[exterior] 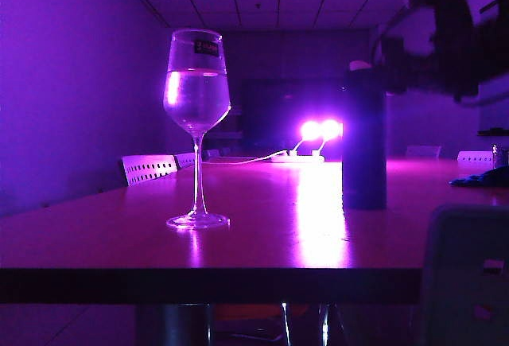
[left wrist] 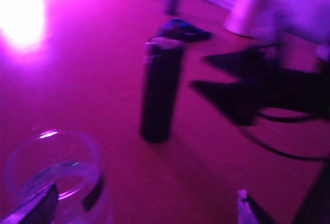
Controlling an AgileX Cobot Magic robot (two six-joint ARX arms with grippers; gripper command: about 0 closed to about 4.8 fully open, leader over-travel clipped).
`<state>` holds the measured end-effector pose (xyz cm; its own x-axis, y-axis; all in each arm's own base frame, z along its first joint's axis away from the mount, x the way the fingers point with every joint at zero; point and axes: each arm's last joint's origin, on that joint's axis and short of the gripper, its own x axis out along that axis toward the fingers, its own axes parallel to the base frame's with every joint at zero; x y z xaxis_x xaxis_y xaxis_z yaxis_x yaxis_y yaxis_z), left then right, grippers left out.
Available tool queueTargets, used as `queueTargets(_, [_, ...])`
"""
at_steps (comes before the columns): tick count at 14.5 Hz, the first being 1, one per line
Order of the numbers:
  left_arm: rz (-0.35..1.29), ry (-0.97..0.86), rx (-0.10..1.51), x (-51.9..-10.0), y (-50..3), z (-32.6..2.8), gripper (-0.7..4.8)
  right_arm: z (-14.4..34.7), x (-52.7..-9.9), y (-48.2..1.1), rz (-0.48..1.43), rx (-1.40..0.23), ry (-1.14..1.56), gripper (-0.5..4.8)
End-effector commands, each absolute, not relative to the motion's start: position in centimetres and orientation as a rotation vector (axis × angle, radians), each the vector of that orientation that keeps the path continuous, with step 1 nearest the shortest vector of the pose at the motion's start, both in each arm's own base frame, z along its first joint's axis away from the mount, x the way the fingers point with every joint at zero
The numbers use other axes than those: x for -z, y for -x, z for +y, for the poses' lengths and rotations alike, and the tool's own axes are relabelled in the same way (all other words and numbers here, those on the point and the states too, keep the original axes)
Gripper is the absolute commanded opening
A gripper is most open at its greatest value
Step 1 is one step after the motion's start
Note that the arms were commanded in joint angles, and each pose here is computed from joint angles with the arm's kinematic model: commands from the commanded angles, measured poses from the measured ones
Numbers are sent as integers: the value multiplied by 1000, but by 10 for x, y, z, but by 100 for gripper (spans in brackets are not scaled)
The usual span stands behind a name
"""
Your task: Pick up the black thermos cup, pour some water from it into the stemmed glass, and then put the thermos cup back on the table.
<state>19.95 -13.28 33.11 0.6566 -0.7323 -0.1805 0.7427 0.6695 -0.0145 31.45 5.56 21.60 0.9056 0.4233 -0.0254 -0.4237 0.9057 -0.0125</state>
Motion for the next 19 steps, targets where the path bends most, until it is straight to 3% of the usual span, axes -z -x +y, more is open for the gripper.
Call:
queueTargets(1, [146,-68,926,-335,-197,-135,479,57,-212,-322,-34,-438,20,446])
queueTargets(7, [128,-91,937,-336,-197,-135,479,63,-201,-362,-19,-439,21,447])
queueTargets(8, [131,-91,937,-335,-198,-135,479,65,-201,-370,-22,-442,20,479])
queueTargets(9, [136,-93,923,-334,-199,-135,479,65,-199,-375,-22,-442,20,479])
queueTargets(19, [109,-91,873,-311,-235,-156,479,75,-188,-379,11,-464,-4,479])
